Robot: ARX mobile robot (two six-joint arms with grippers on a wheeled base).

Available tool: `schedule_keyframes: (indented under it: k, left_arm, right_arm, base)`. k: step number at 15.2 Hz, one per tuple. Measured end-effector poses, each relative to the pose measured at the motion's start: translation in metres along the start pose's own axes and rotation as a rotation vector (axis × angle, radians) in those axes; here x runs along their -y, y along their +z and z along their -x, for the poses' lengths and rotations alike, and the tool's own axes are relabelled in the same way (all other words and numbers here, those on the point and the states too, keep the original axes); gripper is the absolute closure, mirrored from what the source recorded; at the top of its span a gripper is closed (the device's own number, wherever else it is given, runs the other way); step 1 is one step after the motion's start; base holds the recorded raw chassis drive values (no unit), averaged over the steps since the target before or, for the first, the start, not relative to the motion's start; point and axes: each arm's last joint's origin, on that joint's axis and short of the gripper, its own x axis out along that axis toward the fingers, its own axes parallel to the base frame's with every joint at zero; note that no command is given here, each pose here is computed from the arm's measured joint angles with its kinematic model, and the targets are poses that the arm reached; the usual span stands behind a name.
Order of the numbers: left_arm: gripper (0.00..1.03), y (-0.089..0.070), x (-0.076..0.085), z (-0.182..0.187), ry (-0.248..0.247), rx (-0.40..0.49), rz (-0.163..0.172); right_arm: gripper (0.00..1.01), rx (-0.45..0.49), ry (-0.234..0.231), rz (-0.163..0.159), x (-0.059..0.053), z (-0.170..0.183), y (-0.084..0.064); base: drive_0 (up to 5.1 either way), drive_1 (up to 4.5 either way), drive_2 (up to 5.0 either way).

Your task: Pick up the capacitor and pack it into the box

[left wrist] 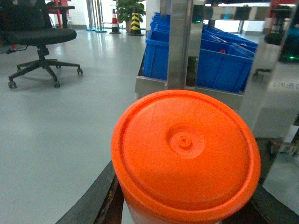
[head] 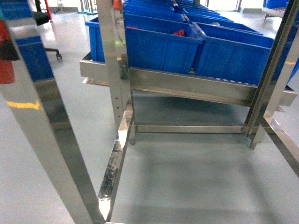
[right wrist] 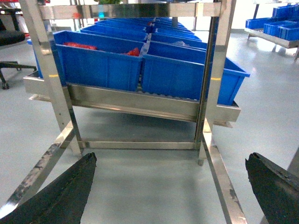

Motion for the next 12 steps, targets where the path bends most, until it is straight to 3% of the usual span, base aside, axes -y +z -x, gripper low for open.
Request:
schedule_keyframes:
  k: [12]
  left_arm:
    - [0.58, 0.0000, 0.0000, 0.0000, 0.000, 0.000, 0.000]
  right_arm:
    - [0.03, 0.003, 0.000, 0.000, 0.0000, 0.0000, 0.0003]
  base:
    - [-5.0, 2.45, 2.4]
